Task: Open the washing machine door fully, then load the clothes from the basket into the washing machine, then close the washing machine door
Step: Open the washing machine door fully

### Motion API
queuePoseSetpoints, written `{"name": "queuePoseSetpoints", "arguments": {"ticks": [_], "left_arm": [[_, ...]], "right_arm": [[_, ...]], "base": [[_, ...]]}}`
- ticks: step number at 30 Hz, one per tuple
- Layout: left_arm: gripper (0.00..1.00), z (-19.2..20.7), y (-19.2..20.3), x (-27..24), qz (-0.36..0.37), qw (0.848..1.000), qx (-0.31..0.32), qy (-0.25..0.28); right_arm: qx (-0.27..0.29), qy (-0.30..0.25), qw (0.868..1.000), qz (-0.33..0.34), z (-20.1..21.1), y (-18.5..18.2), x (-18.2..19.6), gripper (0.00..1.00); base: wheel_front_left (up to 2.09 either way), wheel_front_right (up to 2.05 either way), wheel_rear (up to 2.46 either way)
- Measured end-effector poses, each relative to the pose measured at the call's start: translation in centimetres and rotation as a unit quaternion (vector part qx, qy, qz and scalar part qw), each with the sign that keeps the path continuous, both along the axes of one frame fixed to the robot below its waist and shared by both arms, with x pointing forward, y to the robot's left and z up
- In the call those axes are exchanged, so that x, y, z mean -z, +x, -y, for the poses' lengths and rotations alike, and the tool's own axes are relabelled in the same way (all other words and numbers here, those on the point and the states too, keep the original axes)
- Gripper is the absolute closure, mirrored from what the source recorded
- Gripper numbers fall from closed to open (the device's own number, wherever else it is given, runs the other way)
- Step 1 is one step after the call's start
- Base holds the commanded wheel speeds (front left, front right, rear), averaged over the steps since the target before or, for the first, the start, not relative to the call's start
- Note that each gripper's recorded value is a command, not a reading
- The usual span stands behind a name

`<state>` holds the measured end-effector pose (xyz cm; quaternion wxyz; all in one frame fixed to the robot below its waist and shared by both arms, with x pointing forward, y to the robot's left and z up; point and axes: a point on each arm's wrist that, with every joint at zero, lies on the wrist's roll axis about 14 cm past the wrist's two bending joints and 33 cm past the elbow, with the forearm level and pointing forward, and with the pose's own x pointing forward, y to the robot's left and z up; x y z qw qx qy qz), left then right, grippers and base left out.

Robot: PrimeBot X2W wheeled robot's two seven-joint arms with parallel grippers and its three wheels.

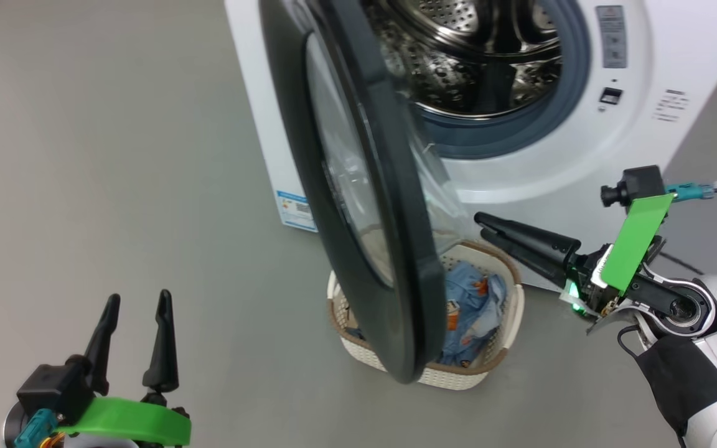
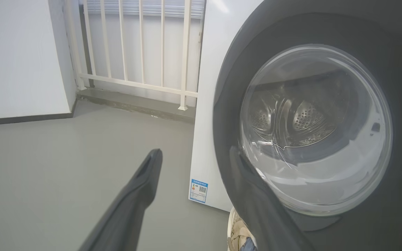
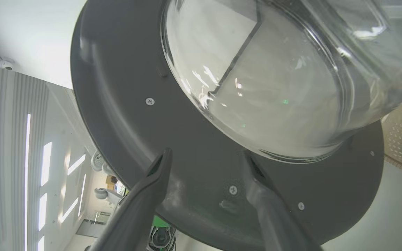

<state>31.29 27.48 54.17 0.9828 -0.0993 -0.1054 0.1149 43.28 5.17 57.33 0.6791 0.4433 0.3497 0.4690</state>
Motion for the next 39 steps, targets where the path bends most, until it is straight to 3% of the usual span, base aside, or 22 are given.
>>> {"name": "queuePoseSetpoints", "arguments": {"ticks": [8,14,15,24,28,29,33,39], "left_arm": [[0.00,2.3,2.1,-0.2,0.004,0.999,0.041,-0.001],[0.00,3.9,3.7,-0.2,0.006,0.998,0.068,-0.003],[0.00,3.9,3.7,-0.2,0.006,0.998,0.068,-0.003],[0.00,6.7,5.8,-0.2,0.009,0.994,0.111,-0.008],[0.00,7.8,6.2,0.0,0.007,0.992,0.125,-0.011],[0.00,8.1,6.2,0.1,0.004,0.991,0.130,-0.011],[0.00,8.5,6.3,0.0,0.006,0.991,0.134,-0.010],[0.00,8.7,5.9,0.1,0.005,0.991,0.137,-0.011]], "right_arm": [[0.096,-0.040,0.990,0.095,3.4,0.7,-0.8,0.00],[0.205,-0.071,0.961,0.172,7.5,2.1,-1.5,0.00],[0.205,-0.071,0.961,0.172,7.5,2.1,-1.5,0.00],[0.321,-0.102,0.906,0.256,12.8,1.6,-1.7,0.00],[0.373,-0.119,0.872,0.294,15.3,1.1,-1.5,0.00],[0.398,-0.130,0.855,0.306,16.6,0.8,-1.0,0.00],[0.448,-0.162,0.817,0.324,19.8,0.5,0.1,0.00],[0.468,-0.219,0.778,0.358,21.7,-0.7,1.3,0.00]], "base": [[0.00,0.00,0.00],[0.00,0.00,0.00],[0.00,0.00,0.00],[0.00,0.00,0.00],[0.00,0.00,0.00],[0.00,0.00,0.00],[0.00,0.00,0.00],[0.00,0.00,0.00]]}}
